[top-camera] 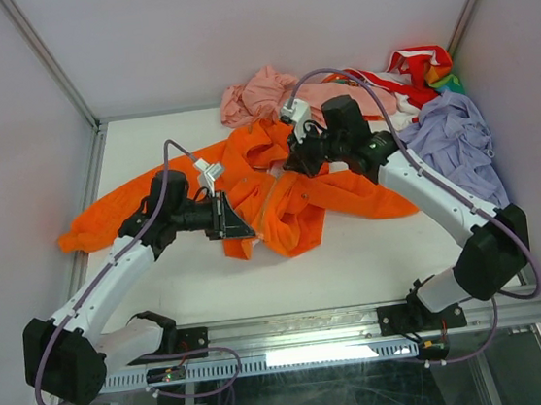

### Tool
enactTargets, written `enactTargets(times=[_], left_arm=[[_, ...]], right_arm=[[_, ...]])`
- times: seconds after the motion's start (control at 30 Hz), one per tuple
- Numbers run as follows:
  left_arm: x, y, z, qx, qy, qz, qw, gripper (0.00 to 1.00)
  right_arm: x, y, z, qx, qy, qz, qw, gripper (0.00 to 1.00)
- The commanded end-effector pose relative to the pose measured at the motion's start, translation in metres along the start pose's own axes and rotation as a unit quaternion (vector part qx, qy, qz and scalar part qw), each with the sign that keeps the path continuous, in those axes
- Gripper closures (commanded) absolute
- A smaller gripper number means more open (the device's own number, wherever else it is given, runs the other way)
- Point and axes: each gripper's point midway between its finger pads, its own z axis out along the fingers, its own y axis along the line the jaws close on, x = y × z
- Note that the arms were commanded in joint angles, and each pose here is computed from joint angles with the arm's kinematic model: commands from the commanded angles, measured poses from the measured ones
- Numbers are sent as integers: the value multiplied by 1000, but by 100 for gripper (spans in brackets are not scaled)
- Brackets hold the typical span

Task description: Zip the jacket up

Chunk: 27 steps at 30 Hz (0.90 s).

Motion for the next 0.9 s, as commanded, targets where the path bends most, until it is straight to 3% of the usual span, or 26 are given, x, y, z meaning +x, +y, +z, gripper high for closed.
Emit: enactTargets(times=[0.0,0.1,0.2,0.3,0.5,0.67,0.87], left_arm=[[36,14,-14,-48,36,-26,998,100],[50,25,-25,-95,43,-38,994,100],[48,30,-32,-125,25,-29,991,100],[23,24,-35,-138,-19,-7,990,85],[-50,-4,-29,-119,-105,44,986,56],[-89,-17,-13,-77,-139,56,986,51],[-96,-8,15,-48,-112,42,992,52]], right_arm=[[-23,-83,-19,209,-10,0,978,100],[-19,-108,-26,270,-2,16,963,100],[-26,-93,-17,224,-15,7,974,100],[-34,-47,-1,116,-45,-7,992,100],[-32,15,6,17,-52,-11,998,100],[-44,49,-3,-25,-81,-25,996,100],[-56,66,-6,-52,-95,-22,994,100]])
